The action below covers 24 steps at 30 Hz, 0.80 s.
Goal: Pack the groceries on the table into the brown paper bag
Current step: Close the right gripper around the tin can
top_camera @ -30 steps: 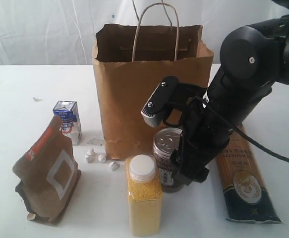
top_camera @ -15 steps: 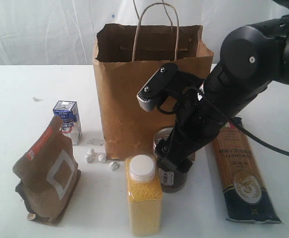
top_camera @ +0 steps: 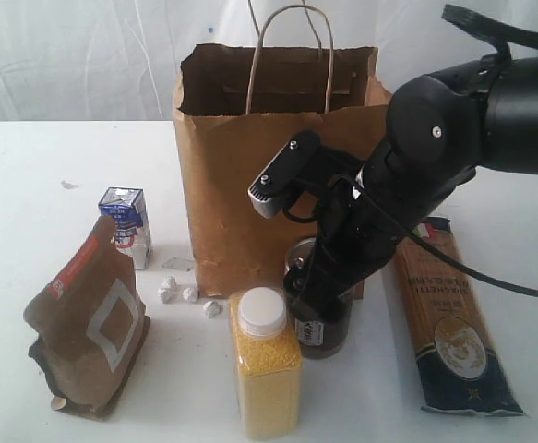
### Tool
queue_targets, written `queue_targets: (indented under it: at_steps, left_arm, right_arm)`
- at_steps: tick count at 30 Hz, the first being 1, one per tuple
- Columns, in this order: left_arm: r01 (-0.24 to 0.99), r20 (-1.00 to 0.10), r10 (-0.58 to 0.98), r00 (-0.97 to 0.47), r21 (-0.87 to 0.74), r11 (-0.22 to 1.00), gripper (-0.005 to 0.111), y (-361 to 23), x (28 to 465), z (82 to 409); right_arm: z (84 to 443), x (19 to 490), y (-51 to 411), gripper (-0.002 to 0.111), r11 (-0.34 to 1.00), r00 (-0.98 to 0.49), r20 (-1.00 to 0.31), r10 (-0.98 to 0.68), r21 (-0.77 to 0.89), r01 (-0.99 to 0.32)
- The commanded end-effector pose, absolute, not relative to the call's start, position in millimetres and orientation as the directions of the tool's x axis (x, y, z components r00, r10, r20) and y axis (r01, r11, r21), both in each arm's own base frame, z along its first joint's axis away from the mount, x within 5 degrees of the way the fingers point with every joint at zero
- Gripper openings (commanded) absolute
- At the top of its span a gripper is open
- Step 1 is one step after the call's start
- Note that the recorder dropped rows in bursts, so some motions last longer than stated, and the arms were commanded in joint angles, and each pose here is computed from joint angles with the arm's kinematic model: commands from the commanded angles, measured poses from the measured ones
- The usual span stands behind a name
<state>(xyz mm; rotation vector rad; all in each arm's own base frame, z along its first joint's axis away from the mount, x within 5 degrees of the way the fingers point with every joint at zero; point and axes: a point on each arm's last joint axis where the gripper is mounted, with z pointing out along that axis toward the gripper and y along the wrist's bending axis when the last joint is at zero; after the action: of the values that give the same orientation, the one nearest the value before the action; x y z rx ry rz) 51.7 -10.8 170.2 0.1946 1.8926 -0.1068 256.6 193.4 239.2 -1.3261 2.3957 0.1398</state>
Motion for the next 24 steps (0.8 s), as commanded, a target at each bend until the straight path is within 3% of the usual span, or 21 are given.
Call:
queue_targets:
  at_steps: [1, 19, 21, 24]
  left_arm:
    - [0.186, -0.946, 0.08, -0.315, 0.021, 0.982, 0.0, -11, 52, 169]
    - [0.186, -0.946, 0.08, -0.315, 0.021, 0.982, 0.0, -11, 52, 169]
    - [0.186, -0.946, 0.08, -0.315, 0.021, 0.982, 0.0, -11, 52, 169]
    - [0.186, -0.946, 0.08, -0.315, 0.021, 0.982, 0.0, -11, 52, 169]
  right_arm:
    - [239, 259, 193, 0.096, 0.554, -0.47, -0.407, -0.783, -0.113, -0.825]
    - [219, 269, 199, 0.096, 0.549, -0.468, -0.39, -0.793, -0.123, -0.827]
    - [219, 270, 200, 0.09, 0.555, -0.469, -0.404, -0.786, -0.125, -0.822]
    - [220, 271, 200, 0.068, 0.578, -0.49, -0.413, -0.767, -0.116, -0.808]
